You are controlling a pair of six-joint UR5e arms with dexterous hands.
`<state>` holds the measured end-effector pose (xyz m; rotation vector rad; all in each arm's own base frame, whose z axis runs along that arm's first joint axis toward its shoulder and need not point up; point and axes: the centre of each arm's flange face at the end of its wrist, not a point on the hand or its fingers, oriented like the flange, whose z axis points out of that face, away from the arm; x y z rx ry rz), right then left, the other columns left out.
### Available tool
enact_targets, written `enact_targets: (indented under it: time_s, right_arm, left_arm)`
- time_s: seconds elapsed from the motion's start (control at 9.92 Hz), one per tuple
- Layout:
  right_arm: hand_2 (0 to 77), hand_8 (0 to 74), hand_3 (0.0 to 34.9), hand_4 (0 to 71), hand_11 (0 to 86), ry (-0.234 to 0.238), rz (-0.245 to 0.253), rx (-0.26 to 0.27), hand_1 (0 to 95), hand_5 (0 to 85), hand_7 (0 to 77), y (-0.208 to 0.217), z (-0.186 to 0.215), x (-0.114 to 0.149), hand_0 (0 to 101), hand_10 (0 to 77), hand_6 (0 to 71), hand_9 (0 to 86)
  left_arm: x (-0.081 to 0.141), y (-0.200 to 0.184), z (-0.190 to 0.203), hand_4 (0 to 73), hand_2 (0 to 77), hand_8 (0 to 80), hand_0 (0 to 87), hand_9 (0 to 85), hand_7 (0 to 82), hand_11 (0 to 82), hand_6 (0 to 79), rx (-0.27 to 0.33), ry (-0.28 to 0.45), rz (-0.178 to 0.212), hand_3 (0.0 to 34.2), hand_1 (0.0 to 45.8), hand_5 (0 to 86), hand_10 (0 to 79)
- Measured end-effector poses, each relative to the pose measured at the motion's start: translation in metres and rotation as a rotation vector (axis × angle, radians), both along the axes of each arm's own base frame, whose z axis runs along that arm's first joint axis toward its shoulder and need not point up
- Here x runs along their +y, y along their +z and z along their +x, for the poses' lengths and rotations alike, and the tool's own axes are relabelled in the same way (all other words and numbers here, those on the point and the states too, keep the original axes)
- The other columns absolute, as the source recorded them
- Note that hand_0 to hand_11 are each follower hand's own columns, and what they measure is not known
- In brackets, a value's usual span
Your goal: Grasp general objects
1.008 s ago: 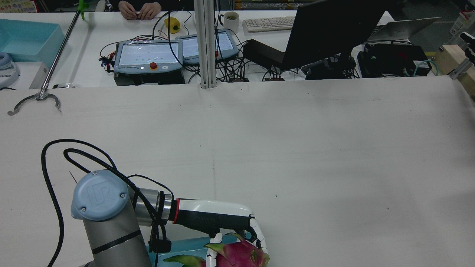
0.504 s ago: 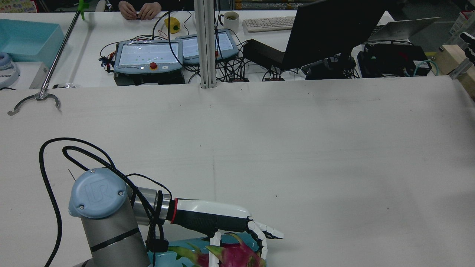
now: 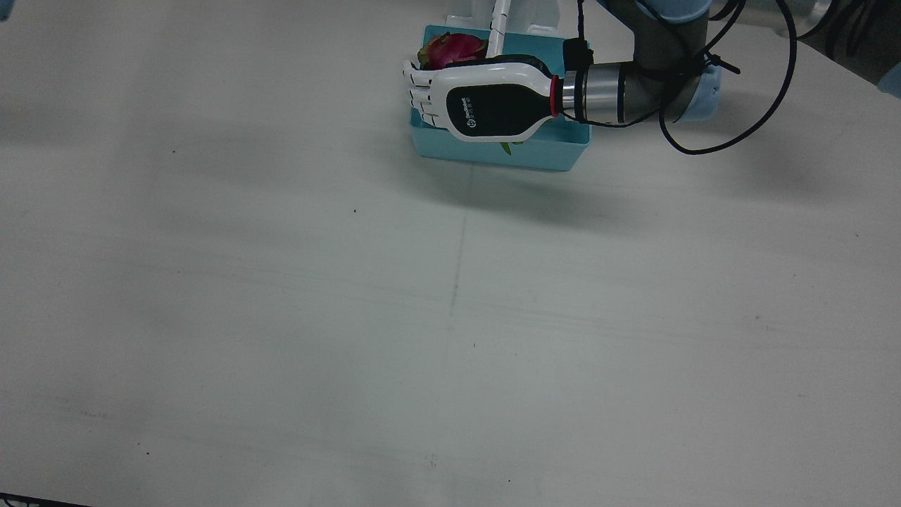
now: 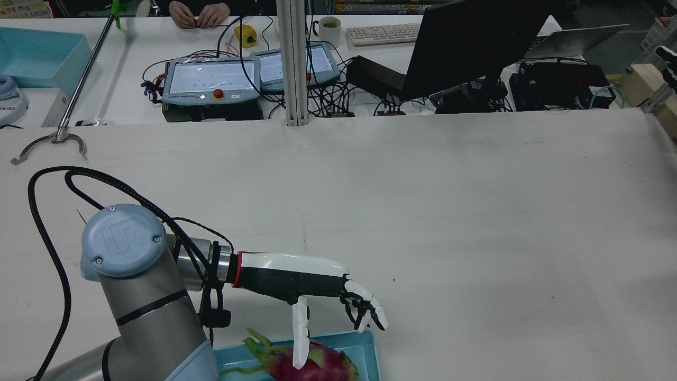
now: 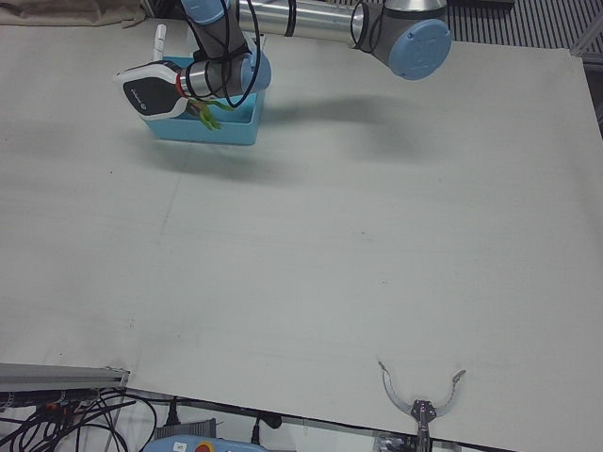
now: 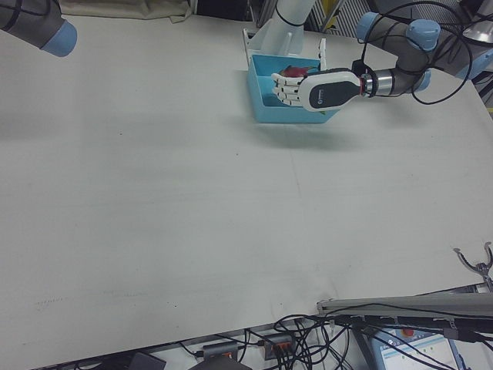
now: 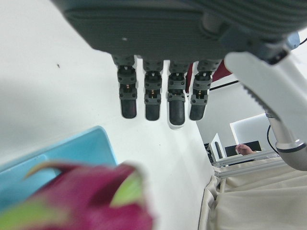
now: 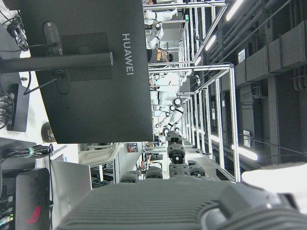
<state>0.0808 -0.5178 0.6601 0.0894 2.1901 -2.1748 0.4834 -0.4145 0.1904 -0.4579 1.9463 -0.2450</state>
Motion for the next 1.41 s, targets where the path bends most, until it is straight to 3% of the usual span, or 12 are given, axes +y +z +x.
enact_targets:
  time_s: [0.2,0.3,0.4,0.5,0.6,0.71,0.81,0.91,1.01,1.11,1.41]
  right_arm:
    - [1.6,0.0,0.0,0.0,1.1,0.000,0.000,0.000,6.0,0.0,0.0,0.000,0.000,0.000,0,0.0,0.0,1.1]
    - [1.6,0.0,0.0,0.0,0.5,0.000,0.000,0.000,6.0,0.0,0.0,0.000,0.000,0.000,0,0.0,0.0,1.1]
    - [1.6,0.0,0.0,0.0,0.5,0.000,0.000,0.000,6.0,0.0,0.0,0.000,0.000,0.000,0,0.0,0.0,1.1]
    - [1.6,0.0,0.0,0.0,0.5,-0.001,0.000,0.000,6.0,0.0,0.0,0.000,0.000,0.000,0,0.0,0.0,1.1]
    - [1.6,0.0,0.0,0.0,0.5,-0.001,0.000,0.000,6.0,0.0,0.0,0.000,0.000,0.000,0,0.0,0.0,1.1]
    - [1.6,0.0,0.0,0.0,0.5,0.000,0.000,0.000,6.0,0.0,0.0,0.000,0.000,0.000,0,0.0,0.0,1.1]
    - [1.6,0.0,0.0,0.0,0.5,0.000,0.000,0.000,6.0,0.0,0.0,0.000,0.000,0.000,0,0.0,0.0,1.1]
    - [1.6,0.0,0.0,0.0,0.5,0.000,0.000,0.000,6.0,0.0,0.0,0.000,0.000,0.000,0,0.0,0.0,1.1]
    - [1.6,0.0,0.0,0.0,1.1,0.000,0.000,0.000,6.0,0.0,0.0,0.000,0.000,0.000,0,0.0,0.0,1.1]
    - [1.6,0.0,0.0,0.0,0.5,0.000,0.000,0.000,6.0,0.0,0.0,0.000,0.000,0.000,0,0.0,0.0,1.1]
    - [1.6,0.0,0.0,0.0,0.5,0.000,-0.001,0.000,6.0,0.0,0.0,0.000,0.000,0.000,0,0.0,0.0,1.1]
  left_arm:
    - [-0.006,-0.001,-0.006,18.0,1.1,26.7,30.2,24.5,55.1,28.4,24.5,-0.002,-0.013,-0.001,0.0,0.0,22.4,20.2]
    - [-0.006,0.002,-0.008,19.1,1.6,27.8,35.2,26.2,56.2,28.9,25.1,-0.004,-0.014,-0.002,0.0,0.0,22.4,20.2]
    - [-0.004,0.004,-0.012,19.1,1.6,27.8,34.7,26.7,56.2,30.5,25.6,-0.002,-0.015,-0.001,0.0,0.0,22.4,21.3]
    - [-0.001,0.003,-0.015,23.5,1.1,31.6,29.8,32.7,62.7,34.4,29.5,0.005,-0.014,0.003,0.0,0.0,22.4,24.0]
    - [0.000,0.000,-0.016,23.5,1.1,31.6,29.8,32.7,62.7,34.4,29.5,0.011,-0.012,0.006,0.0,0.0,22.4,24.0]
    - [-0.003,-0.004,-0.021,41.5,1.1,42.0,42.8,51.8,70.4,52.4,49.1,0.019,-0.019,0.008,0.0,0.0,35.5,43.1]
    - [-0.013,-0.009,-0.031,41.5,1.6,42.0,42.8,51.8,70.4,61.6,49.1,0.025,-0.041,0.008,0.0,0.0,35.5,52.4]
    - [-0.030,-0.013,-0.048,50.2,1.6,50.2,42.8,61.1,70.4,61.6,60.0,0.030,-0.079,0.009,0.0,0.0,44.7,52.4]
    - [-0.050,-0.015,-0.069,67.1,1.1,69.3,42.9,70.4,70.4,70.4,70.4,0.032,-0.125,0.008,0.0,0.0,63.8,61.6]
    - [-0.072,-0.015,-0.092,69.8,1.6,70.4,42.9,70.4,70.4,70.4,70.4,0.032,-0.176,0.007,0.0,0.0,70.4,70.4]
    - [-0.151,0.001,-0.165,69.8,1.6,69.8,44.8,70.4,70.4,70.4,70.4,0.032,-0.352,-0.012,0.0,0.0,70.4,70.4]
